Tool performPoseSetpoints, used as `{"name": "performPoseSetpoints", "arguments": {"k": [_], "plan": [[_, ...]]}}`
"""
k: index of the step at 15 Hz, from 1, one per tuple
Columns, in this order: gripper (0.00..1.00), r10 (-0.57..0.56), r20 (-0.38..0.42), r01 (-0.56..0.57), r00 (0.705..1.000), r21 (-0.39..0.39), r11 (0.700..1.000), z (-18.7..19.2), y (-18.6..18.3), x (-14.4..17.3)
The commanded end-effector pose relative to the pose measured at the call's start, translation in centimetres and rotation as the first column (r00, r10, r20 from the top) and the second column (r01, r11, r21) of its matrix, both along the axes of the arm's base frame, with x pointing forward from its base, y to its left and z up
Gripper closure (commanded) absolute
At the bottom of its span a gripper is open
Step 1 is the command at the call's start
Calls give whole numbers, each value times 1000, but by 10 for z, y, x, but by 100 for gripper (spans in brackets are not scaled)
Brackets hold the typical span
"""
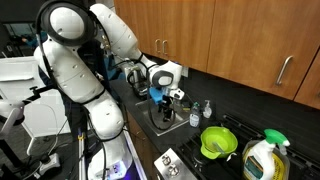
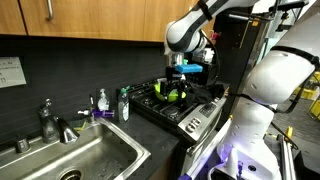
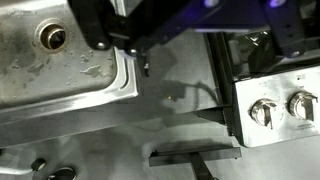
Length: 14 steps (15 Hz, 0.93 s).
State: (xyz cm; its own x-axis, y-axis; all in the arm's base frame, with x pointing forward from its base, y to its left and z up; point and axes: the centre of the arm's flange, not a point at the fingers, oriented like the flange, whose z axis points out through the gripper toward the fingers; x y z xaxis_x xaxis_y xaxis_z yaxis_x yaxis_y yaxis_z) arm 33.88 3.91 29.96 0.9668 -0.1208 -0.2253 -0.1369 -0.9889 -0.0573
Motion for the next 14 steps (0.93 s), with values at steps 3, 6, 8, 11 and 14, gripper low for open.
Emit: {"name": "performPoseSetpoints", "arguments": {"k": [3,6,8,11,14], "plan": [[0,-219,68,222,973,-36,974,0,-44,12],[0,-367,119,375,923,-58,925,-8,-89,16],[0,-468,142,480,872,-59,875,-15,-115,16],[0,-576,135,585,806,-41,810,-34,-144,14],[0,-619,97,624,779,-22,781,-58,-157,12]]}}
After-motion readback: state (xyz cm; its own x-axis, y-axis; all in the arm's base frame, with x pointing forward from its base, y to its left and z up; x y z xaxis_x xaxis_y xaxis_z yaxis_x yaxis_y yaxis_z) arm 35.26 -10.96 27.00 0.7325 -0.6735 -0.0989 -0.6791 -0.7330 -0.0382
